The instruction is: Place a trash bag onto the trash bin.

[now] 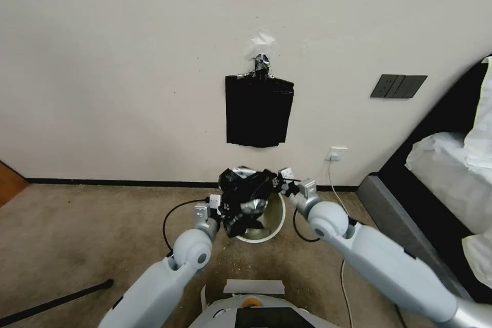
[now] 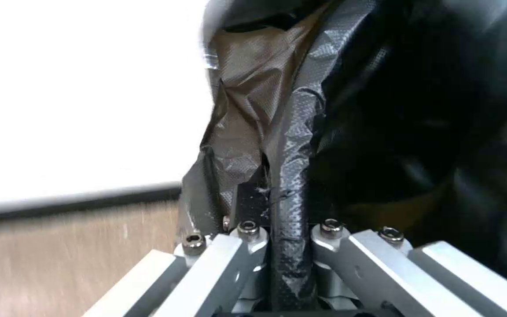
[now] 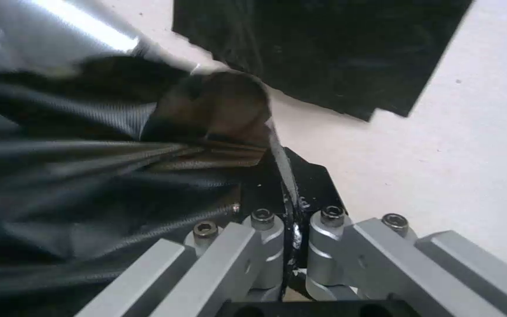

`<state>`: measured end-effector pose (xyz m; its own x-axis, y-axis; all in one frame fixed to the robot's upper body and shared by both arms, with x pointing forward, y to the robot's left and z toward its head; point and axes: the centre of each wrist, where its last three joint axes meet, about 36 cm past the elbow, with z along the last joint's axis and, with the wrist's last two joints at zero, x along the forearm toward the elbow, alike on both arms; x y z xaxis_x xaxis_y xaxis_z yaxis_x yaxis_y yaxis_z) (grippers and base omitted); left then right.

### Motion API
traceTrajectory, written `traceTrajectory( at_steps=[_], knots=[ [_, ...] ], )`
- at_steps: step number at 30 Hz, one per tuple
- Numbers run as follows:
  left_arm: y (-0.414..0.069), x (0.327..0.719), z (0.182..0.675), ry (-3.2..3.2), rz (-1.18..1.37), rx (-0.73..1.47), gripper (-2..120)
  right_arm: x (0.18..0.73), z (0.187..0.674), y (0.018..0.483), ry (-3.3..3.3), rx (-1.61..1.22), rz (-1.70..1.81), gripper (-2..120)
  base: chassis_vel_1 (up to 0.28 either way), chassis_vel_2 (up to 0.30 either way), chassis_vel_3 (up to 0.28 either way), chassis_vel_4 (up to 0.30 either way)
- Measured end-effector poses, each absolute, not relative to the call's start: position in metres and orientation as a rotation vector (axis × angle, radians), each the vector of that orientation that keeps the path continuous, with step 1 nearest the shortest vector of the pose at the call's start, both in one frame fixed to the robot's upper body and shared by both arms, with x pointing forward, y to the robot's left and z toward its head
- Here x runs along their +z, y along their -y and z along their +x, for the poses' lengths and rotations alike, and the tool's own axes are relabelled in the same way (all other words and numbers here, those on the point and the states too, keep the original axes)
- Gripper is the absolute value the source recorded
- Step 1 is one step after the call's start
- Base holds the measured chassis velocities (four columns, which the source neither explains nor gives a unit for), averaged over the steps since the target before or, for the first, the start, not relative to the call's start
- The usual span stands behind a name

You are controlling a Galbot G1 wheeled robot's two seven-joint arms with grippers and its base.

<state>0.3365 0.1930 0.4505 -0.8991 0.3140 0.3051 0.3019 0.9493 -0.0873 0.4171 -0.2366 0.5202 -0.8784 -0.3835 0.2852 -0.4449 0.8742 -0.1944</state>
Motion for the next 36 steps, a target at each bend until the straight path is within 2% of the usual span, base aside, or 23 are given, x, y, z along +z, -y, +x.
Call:
traceTrajectory(
  at_steps=[10, 14, 15, 16, 19, 23, 27, 32, 35, 36],
  knots=[
    [-0.202, 0.458, 0.331, 2.950, -0.688, 0.144, 1, 0.541, 0.407, 0.281, 2.706, 0.355, 0.657, 0, 0.000, 0.000, 0.000, 0.000],
    [-0.202, 0.459, 0.330, 2.989, -0.677, 0.222, 1, 0.542, 0.395, 0.295, 2.653, 0.384, 0.693, 0, 0.000, 0.000, 0.000, 0.000],
    [-0.202, 0.462, 0.331, 2.998, -0.641, 0.300, 1, 0.544, 0.386, 0.300, 2.628, 0.412, 0.727, 0, 0.000, 0.000, 0.000, 0.000],
    [-0.202, 0.462, 0.331, 2.998, -0.641, 0.300, 1, 0.544, 0.386, 0.300, 2.628, 0.412, 0.727, 0, 0.000, 0.000, 0.000, 0.000],
    [-0.203, 0.471, 0.327, 2.977, -0.589, 0.492, 1, 0.534, 0.367, 0.296, 2.567, 0.452, 0.821, 0, 0.000, 0.000, 0.000, 0.000],
    [-0.206, 0.477, 0.325, 2.951, -0.559, 0.589, 1, 0.514, 0.354, 0.288, 2.545, 0.418, 0.849, 0, 0.000, 0.000, 0.000, 0.000],
    [-0.207, 0.479, 0.321, 2.918, -0.520, 0.640, 1, 0.496, 0.345, 0.278, 2.569, 0.308, 0.824, 0, 0.000, 0.000, 0.000, 0.000],
    [-0.210, 0.476, 0.318, 2.894, -0.490, 0.601, 1, 0.485, 0.337, 0.264, 2.647, 0.171, 0.743, 2, 0.000, 0.000, 0.000, 0.000],
    [-0.214, 0.477, 0.318, 2.868, -0.436, 0.535, 1, 0.484, 0.329, 0.256, 2.735, 0.070, 0.639, 17, 0.000, 0.000, 0.000, 0.000],
    [-0.214, 0.477, 0.318, 2.868, -0.436, 0.535, 1, 0.484, 0.329, 0.256, 2.735, 0.070, 0.639, 17, 0.000, 0.000, 0.000, 0.000]
  ],
)
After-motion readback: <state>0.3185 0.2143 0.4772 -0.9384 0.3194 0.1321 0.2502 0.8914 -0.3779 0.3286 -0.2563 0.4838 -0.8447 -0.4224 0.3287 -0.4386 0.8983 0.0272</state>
